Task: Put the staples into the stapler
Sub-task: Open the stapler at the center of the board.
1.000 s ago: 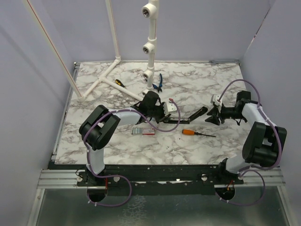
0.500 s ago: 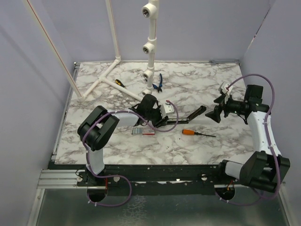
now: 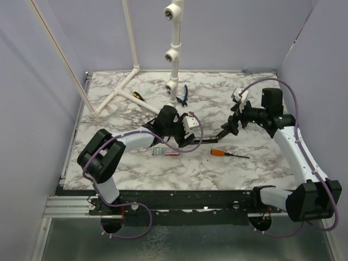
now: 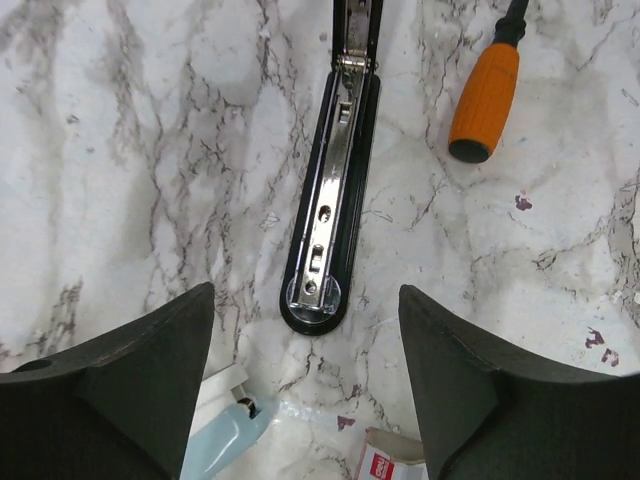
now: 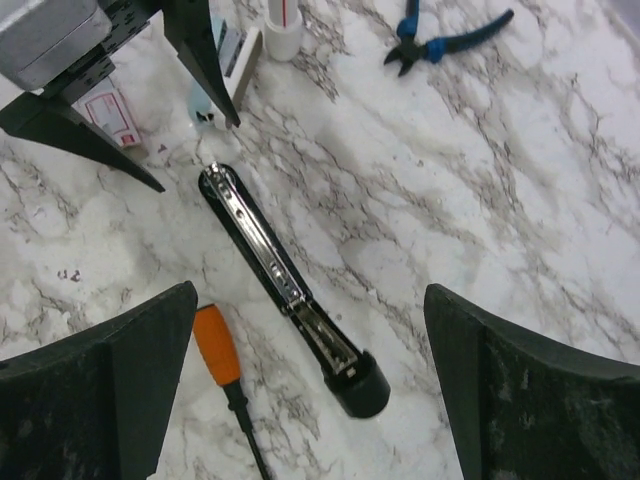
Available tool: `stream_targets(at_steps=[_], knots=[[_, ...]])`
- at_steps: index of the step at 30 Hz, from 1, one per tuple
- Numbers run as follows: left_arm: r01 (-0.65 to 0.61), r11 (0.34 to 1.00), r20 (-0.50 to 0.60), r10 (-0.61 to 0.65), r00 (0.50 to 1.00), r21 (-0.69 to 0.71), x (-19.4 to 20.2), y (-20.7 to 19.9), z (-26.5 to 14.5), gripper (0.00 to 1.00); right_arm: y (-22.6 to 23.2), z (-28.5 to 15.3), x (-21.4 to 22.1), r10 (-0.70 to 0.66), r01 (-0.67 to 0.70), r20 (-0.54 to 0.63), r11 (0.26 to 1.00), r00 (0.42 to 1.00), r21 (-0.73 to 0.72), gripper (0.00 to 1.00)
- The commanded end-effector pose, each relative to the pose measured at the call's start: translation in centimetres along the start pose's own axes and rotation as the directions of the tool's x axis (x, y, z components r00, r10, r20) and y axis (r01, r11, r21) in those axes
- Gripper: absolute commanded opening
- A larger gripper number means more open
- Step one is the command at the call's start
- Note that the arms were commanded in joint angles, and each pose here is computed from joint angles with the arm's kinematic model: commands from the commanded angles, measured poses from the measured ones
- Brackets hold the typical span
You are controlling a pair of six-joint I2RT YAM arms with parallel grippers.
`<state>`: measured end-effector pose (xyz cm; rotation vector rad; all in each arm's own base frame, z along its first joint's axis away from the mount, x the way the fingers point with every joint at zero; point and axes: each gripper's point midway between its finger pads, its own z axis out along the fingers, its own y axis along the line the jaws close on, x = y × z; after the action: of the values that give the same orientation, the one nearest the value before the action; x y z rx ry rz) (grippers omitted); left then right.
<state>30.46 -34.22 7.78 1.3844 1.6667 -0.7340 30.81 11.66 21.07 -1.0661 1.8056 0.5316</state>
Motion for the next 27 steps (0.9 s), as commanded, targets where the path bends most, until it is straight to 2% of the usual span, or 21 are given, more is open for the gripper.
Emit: stream_targets(at_steps=[1,5,9,15,19,23,27], knots=[[-0.075,0.995,0.044,0.078,0.996,-0.063,-1.8,0.9,-2.8,0.75,-1.2,2.2,-2.5,-0.047,0.048,-0.015,0.998,0.999,0.047,1.0],[-0.082,0.99,0.004,0.083,0.997,-0.117,-0.7,1.7,-5.2,0.74,-0.4,5.2,-2.6,-0.078,0.079,-0.049,0.997,0.996,0.02,1.0],[0.003,0.978,-0.023,-0.008,1.0,-0.207,1.0,3.6,-7.3,0.73,0.9,7.7,-2.0,-0.09,0.088,-0.062,0.996,0.994,-0.021,1.0],[0.137,0.954,0.053,-0.128,0.99,-0.266,2.0,5.6,-11.0,0.73,4.5,12.1,-0.6,-0.124,0.111,-0.106,0.986,0.987,-0.123,1.0],[0.183,0.929,0.071,-0.169,0.983,-0.321,2.6,6.5,-12.6,0.74,5.8,15.0,-0.2,-0.11,0.097,-0.109,0.988,0.988,-0.119,1.0],[0.179,0.936,0.086,-0.16,0.983,-0.304,2.5,5.9,-12.8,0.72,3.9,15.6,1.3,-0.109,0.105,-0.181,0.994,0.977,-0.035,1.0],[0.099,0.971,0.09,-0.081,0.993,-0.218,1.9,4.1,-11.5,0.67,3.8,14.0,2.1,-0.177,0.177,-0.199,0.984,0.964,-0.018,1.0]])
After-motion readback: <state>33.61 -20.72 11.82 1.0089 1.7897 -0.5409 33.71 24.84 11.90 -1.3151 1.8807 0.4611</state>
